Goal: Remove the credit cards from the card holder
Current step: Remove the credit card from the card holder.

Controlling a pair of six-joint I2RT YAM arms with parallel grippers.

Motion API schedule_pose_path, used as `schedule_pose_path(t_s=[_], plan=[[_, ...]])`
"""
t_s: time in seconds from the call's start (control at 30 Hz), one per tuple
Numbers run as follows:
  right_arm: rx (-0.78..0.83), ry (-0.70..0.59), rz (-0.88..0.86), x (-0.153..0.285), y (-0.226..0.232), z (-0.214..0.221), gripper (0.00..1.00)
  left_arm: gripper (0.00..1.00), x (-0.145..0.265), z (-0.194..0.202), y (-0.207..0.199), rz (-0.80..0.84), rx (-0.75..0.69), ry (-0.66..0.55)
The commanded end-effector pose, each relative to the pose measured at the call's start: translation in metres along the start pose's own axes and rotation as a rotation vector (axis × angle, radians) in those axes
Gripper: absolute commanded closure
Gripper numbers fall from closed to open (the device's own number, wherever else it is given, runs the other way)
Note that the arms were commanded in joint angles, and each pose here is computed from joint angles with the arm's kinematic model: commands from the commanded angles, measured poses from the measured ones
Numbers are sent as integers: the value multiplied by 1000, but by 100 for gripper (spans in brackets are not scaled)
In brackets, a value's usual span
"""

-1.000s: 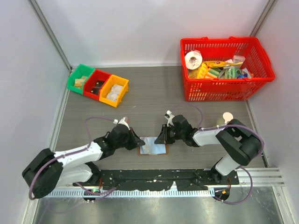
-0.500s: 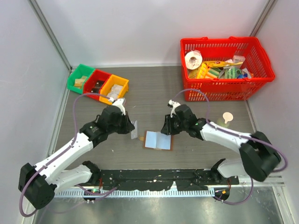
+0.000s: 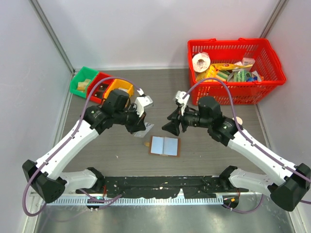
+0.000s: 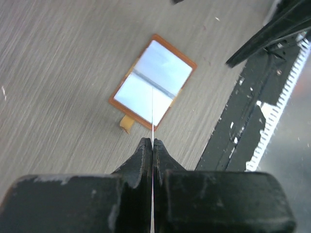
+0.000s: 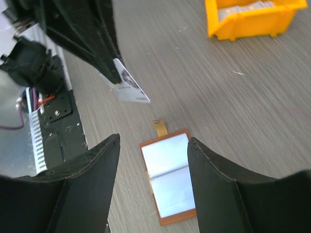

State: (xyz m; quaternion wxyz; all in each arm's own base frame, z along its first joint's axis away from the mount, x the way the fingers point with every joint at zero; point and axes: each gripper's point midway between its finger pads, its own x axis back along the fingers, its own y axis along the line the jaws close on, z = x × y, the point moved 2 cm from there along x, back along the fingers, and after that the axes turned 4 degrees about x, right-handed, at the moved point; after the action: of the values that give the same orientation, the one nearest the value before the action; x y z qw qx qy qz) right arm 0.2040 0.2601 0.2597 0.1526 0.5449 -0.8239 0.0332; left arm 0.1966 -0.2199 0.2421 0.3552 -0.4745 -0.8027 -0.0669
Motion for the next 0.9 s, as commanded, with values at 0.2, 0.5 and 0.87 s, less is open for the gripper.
schedule_pose_path(t_s=[0.2,0.5,0.87], plan=[[272,-58,-379,-17,48,-34,40,100,19,-16,-39,313,-239,58],[263,-90,-436,-27,56,-33,64,100,24,-24,-47,355,-268,22],[209,-50,-485,-34,62,-23,99,91,28,-25,-49,351,-272,-1]])
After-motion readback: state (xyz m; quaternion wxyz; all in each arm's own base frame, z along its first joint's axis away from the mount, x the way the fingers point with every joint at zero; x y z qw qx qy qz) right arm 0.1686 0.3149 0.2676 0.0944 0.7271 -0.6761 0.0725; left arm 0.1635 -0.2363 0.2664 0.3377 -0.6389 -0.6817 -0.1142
